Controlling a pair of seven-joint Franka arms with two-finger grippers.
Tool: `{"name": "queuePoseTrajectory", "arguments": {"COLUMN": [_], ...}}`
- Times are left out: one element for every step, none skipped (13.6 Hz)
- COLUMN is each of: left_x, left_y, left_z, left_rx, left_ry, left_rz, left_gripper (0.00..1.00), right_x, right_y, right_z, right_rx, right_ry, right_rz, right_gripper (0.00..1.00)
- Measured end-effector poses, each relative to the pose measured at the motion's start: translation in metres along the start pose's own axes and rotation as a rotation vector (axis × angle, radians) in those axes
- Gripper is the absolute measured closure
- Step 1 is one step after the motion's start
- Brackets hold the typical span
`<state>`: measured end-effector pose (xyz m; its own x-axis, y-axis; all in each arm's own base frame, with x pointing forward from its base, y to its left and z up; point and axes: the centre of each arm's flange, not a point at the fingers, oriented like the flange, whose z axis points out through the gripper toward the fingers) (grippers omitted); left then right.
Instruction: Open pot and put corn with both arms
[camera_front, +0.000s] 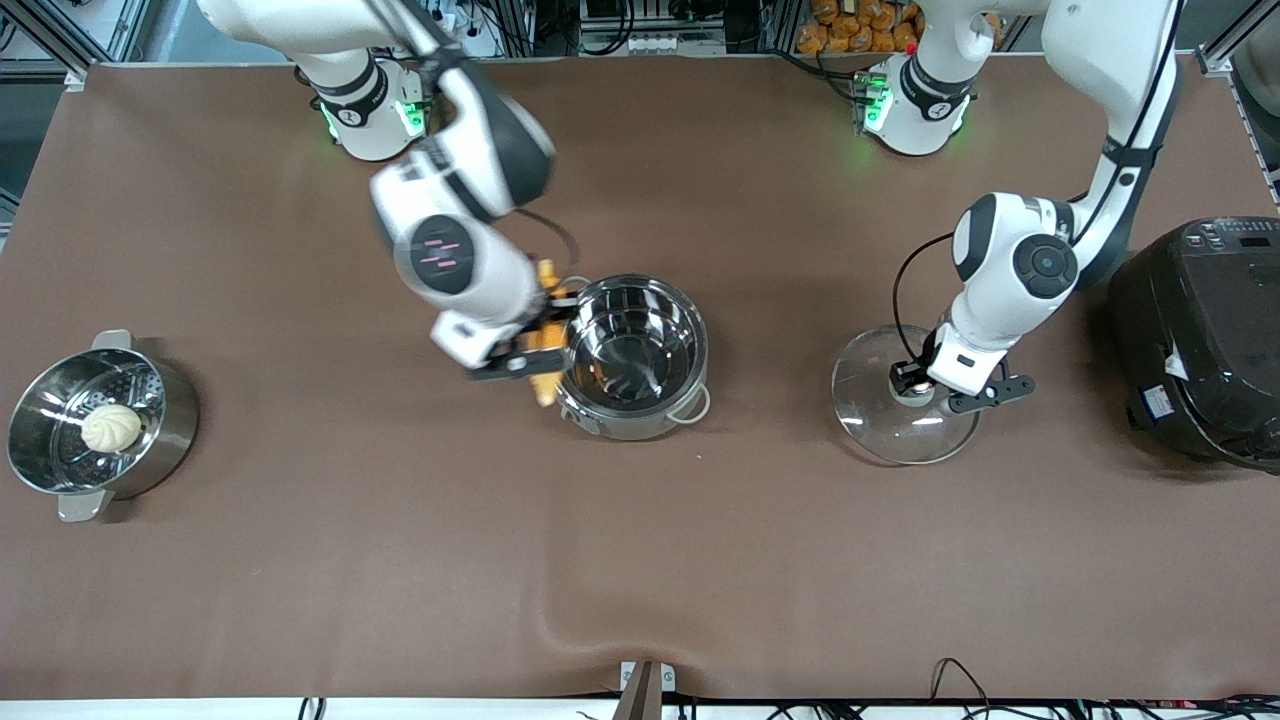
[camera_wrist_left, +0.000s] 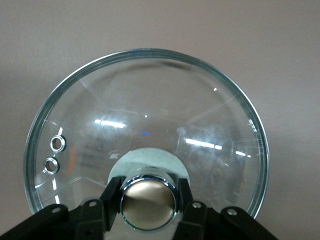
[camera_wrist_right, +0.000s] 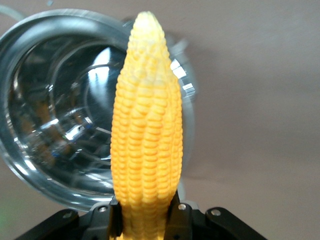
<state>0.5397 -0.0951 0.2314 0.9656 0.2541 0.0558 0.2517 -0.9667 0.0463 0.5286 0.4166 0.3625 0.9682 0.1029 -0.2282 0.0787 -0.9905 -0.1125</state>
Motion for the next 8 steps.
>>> {"name": "queuePoseTrajectory", "arguments": {"left_x": [0.0, 0.002, 0.004, 0.006, 0.006, 0.006, 0.006, 0.008], "left_y": [-0.009, -0.014, -0.019, -0.022, -0.023, -0.023, -0.024, -0.025], "left_z": [0.009, 0.011, 0.011, 0.011, 0.011, 0.011, 0.012, 0.011], "left_rx": [0.003, 0.0, 0.0, 0.0, 0.0, 0.0, 0.0, 0.0], "left_ry": [-0.007, -0.002, -0.002, -0.002, -0.001, -0.001, -0.002, 0.001], "left_rz": [0.01, 0.024, 0.029, 0.032, 0.037, 0.04, 0.044, 0.046], "left_gripper": [0.49, 0.49, 0.49, 0.49, 0.49, 0.49, 0.44, 0.34], "right_x": [-0.004, -0.006, -0.006, -0.004, 0.001, 0.005, 0.008, 0.012], "right_y": [-0.02, -0.034, -0.043, -0.048, -0.05, -0.051, -0.053, -0.054], "right_z": [0.015, 0.028, 0.039, 0.047, 0.051, 0.055, 0.058, 0.06], "right_rx": [-0.002, -0.002, 0.001, 0.009, 0.023, 0.036, 0.046, 0.055], "right_ry": [0.004, 0.009, 0.017, 0.03, 0.05, 0.068, 0.083, 0.096], "right_rz": [0.002, 0.008, 0.018, 0.033, 0.041, 0.045, 0.047, 0.049], "right_gripper": [0.66, 0.66, 0.66, 0.66, 0.66, 0.66, 0.66, 0.65]}}
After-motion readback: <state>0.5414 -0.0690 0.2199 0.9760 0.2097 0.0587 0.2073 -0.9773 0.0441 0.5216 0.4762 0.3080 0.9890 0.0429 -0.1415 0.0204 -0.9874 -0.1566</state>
